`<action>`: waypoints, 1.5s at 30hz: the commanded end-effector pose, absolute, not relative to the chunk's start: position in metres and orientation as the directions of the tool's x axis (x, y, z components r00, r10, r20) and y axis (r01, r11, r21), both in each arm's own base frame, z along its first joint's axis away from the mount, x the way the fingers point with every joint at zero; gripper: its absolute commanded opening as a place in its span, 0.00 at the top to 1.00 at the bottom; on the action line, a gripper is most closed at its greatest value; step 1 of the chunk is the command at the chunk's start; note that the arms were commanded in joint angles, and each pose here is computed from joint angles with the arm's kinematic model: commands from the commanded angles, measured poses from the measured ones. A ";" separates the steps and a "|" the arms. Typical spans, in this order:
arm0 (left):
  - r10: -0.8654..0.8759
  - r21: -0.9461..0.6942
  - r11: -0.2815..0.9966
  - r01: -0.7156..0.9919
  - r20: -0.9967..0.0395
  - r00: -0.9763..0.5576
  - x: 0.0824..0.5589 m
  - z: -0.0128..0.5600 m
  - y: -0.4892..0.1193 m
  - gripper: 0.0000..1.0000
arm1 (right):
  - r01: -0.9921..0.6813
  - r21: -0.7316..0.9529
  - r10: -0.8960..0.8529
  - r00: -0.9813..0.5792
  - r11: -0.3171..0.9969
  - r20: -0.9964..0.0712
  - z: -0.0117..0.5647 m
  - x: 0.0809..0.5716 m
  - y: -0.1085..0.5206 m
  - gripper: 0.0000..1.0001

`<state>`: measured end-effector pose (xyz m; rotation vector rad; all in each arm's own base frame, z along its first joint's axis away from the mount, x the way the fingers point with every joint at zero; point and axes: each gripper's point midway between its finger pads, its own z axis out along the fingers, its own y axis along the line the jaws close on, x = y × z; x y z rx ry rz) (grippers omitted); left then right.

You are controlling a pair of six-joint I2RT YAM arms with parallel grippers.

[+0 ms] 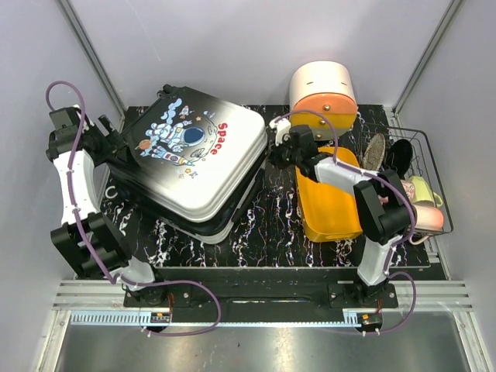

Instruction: Open, take out, and arrange the luggage

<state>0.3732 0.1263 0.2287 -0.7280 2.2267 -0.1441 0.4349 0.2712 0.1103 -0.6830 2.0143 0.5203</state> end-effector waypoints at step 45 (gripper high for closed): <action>-0.736 -0.572 0.675 -0.465 -0.482 -0.475 0.356 0.194 0.133 0.10 | -0.906 0.323 -0.283 -0.397 0.274 -0.873 0.124 0.295 0.375 1.00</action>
